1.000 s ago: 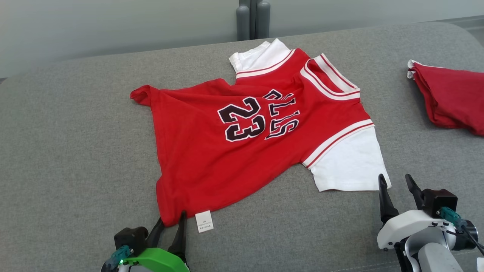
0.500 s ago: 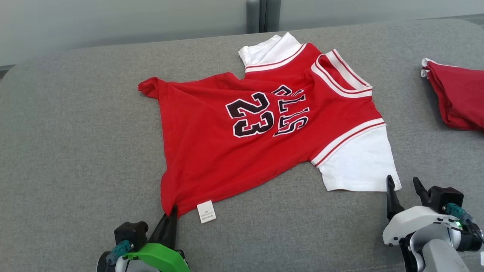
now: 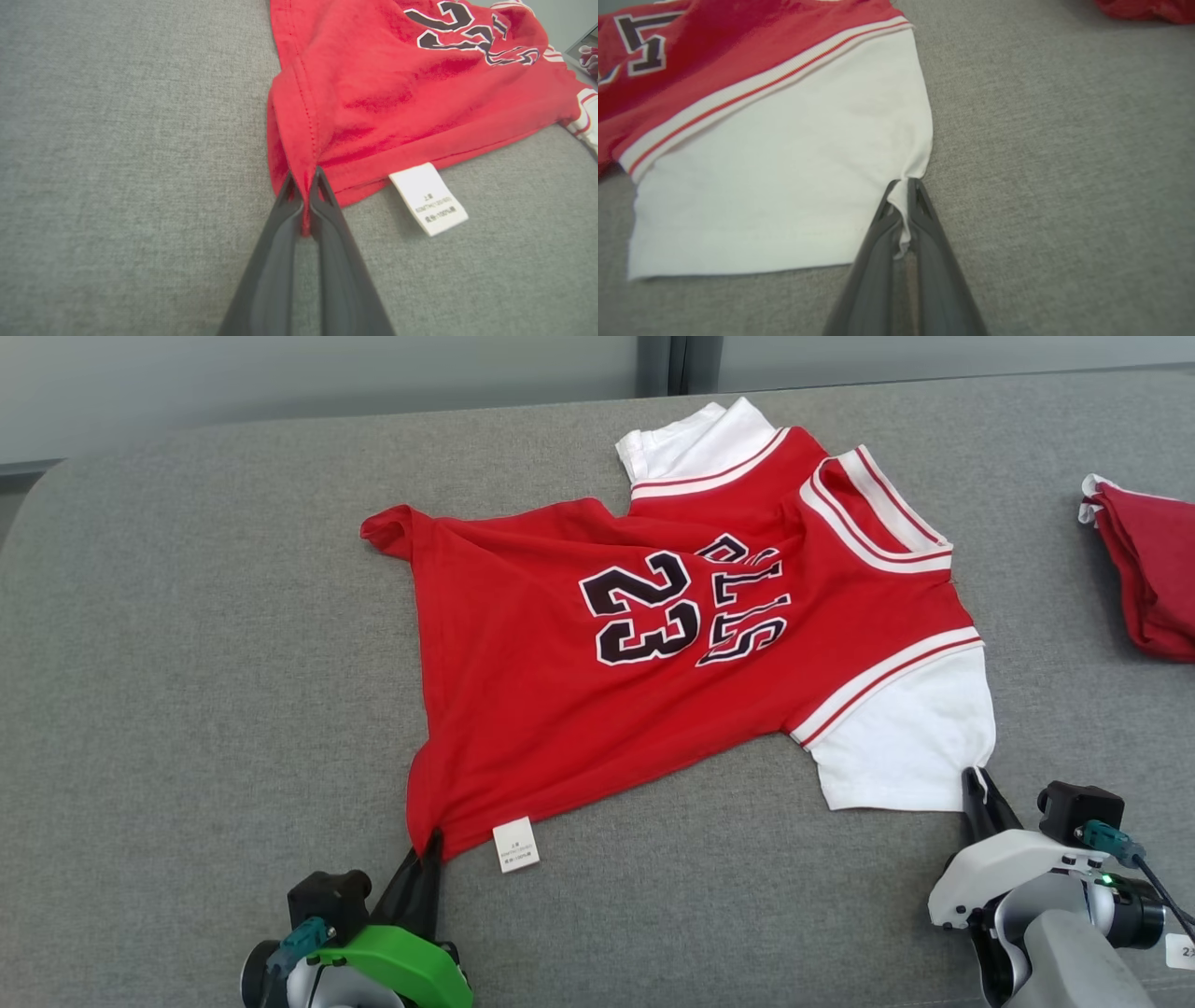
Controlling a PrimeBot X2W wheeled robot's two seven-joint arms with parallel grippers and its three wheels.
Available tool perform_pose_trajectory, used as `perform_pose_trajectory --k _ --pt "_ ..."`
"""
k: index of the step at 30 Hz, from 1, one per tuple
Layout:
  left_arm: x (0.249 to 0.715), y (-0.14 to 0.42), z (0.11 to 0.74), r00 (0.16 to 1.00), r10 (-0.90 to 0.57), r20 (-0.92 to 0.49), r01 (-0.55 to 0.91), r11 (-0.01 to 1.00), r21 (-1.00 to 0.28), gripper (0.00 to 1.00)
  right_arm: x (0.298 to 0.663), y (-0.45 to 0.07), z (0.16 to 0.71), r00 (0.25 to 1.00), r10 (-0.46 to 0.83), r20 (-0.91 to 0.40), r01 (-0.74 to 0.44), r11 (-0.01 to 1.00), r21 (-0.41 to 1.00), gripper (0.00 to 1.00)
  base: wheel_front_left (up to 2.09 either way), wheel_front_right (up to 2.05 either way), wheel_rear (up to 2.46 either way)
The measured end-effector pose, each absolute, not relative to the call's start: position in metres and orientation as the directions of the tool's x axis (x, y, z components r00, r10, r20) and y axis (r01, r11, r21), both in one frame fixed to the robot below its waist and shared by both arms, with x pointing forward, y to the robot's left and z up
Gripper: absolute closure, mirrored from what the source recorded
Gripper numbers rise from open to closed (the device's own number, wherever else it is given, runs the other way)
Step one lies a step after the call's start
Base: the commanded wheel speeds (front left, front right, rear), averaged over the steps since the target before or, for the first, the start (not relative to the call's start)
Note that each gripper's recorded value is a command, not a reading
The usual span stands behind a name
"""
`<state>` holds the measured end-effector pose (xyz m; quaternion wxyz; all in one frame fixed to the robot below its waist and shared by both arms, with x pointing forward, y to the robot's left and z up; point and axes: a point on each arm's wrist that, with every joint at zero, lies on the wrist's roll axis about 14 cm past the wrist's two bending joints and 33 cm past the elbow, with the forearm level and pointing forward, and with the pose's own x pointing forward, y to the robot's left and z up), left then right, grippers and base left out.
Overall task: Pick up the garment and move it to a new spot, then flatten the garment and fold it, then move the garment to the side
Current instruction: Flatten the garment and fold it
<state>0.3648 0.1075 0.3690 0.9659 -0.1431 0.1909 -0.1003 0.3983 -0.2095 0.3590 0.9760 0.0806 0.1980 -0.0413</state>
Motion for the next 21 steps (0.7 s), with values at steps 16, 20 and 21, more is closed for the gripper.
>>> perform_pose_trajectory --k 16,20,21 --pt "0.4 0.131 0.474 0.968 -0.247 -0.04 0.236 0.954 -0.183 1.0 0.437 -0.215 0.526 0.995 -0.019 0.098 0.004 0.988 0.153 1.0 0.0 0.0 0.0" --pt "0.429 0.148 0.53 0.962 -0.261 0.085 0.267 0.962 -0.061 1.0 0.453 -0.216 0.591 0.967 0.015 0.256 -0.042 0.994 0.1 1.0 0.0 0.0 0.0" --pt "0.429 0.148 0.53 0.962 -0.261 0.085 0.267 0.962 -0.061 1.0 0.453 -0.216 0.591 0.967 0.015 0.256 -0.042 0.994 0.1 1.0 0.0 0.0 0.0"
